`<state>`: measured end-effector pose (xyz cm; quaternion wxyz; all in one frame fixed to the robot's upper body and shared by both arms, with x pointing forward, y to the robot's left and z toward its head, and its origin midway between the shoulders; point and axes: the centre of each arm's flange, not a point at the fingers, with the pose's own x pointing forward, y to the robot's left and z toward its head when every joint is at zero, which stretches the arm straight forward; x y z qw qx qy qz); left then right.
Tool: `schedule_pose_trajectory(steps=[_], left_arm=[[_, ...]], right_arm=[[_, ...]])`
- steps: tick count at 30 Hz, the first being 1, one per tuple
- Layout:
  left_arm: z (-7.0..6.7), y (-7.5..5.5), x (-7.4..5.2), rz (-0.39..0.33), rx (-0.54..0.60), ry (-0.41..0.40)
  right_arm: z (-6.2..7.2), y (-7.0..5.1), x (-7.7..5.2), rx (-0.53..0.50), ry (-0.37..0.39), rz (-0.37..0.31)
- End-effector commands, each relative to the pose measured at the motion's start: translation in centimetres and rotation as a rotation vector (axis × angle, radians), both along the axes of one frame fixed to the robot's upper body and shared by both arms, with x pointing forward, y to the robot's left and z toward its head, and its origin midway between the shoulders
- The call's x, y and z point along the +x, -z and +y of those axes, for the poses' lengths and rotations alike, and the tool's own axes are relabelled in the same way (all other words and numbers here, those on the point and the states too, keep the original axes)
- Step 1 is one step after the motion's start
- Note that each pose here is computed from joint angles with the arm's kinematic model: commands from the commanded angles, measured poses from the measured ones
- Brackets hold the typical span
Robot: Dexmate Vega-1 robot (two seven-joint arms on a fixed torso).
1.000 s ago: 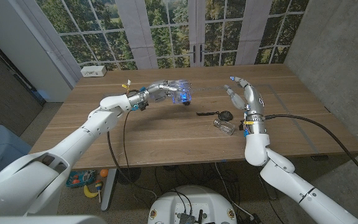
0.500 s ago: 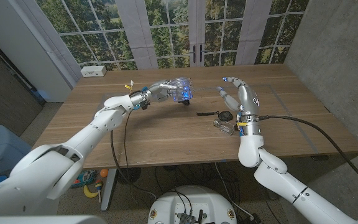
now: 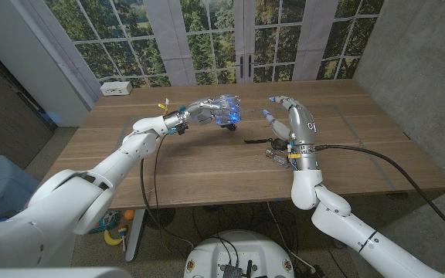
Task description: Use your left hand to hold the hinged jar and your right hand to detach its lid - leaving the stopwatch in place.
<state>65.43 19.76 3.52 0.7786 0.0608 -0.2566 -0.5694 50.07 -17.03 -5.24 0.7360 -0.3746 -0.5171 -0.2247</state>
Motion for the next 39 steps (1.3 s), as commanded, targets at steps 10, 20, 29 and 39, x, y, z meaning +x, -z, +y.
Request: schedule_pose_trajectory(steps=[10,20,29,39], left_arm=[[-0.6,-0.3,-0.1,-0.007,0.028,0.092],[-0.6,-0.1,0.0,0.005,-0.014,0.13],[-1.0,0.3,0.5,0.055,0.001,0.15],[-1.7,0.4,0.7,0.077,0.034,0.164]], right_arm=[[1.1,0.4,-0.6,-0.07,0.008,-0.07],[1.2,0.6,-0.9,-0.09,0.021,-0.103],[1.4,1.2,-0.9,-0.07,0.003,-0.175],[1.7,1.3,-0.7,-0.055,-0.014,-0.213]])
